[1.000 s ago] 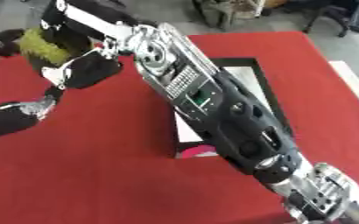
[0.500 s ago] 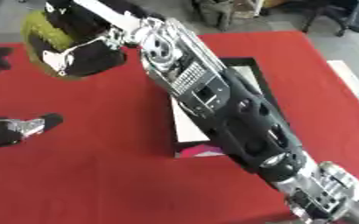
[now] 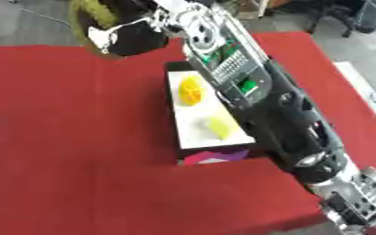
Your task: Pick up the objects with one hand, pass them to the other hand, and then place them into the box on the other side of the table.
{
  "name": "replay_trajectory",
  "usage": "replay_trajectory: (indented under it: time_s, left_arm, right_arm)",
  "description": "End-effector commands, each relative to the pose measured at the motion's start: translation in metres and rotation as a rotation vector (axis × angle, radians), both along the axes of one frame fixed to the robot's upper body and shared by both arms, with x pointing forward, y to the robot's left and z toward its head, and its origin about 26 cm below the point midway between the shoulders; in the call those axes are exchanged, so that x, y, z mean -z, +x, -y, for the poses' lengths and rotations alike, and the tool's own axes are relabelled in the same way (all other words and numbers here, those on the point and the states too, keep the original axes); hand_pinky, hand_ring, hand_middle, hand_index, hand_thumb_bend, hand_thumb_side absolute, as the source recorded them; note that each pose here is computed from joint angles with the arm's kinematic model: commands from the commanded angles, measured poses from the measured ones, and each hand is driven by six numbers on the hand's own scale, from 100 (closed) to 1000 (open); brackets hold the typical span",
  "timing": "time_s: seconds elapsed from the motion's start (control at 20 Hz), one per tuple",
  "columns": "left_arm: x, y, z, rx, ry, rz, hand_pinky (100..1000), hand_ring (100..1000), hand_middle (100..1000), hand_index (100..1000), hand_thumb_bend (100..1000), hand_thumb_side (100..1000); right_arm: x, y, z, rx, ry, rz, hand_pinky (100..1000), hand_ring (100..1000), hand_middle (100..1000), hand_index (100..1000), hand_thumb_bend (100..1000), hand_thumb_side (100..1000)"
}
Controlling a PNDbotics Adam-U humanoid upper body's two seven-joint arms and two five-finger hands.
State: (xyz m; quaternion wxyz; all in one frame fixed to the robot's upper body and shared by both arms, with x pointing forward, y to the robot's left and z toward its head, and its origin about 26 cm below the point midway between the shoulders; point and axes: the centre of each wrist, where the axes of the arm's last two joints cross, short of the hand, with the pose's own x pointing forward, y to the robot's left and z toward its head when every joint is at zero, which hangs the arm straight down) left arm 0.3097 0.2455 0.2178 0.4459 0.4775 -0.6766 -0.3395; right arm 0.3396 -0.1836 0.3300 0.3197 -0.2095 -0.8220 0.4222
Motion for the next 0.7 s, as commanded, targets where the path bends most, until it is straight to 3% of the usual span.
replay_trajectory:
  time_s: [0.05, 0.35, 0.5, 0.65, 0.7]
  left_arm:
    - [-0.024, -0.008, -0.012, -0.048, -0.055, 0.154, 720, 696, 629, 874, 259, 761]
    - [-0.032, -0.010, -0.017, -0.091, -0.154, 0.330, 710, 678, 612, 863, 262, 732]
    - [-0.034, -0.009, -0.017, -0.099, -0.204, 0.389, 707, 673, 607, 865, 257, 734]
    - [-0.034, -0.009, -0.017, -0.106, -0.256, 0.440, 706, 668, 600, 861, 255, 732]
    - [-0.034, -0.009, -0.017, -0.110, -0.273, 0.455, 708, 668, 600, 861, 254, 731]
  right_arm:
    - [-0.014, -0.003, 0.035, 0.089, 0.017, 0.000, 782, 893, 100, 351, 100, 162]
    - [0.003, 0.008, 0.087, 0.259, 0.030, -0.098, 803, 939, 105, 383, 100, 185]
    - [0.020, 0.017, 0.107, 0.331, 0.001, -0.151, 838, 1000, 160, 442, 100, 179]
    - [0.035, 0.024, 0.124, 0.366, -0.039, -0.181, 892, 1000, 328, 589, 100, 130]
    - [0.040, 0.025, 0.128, 0.362, -0.066, -0.187, 933, 1000, 467, 699, 100, 100]
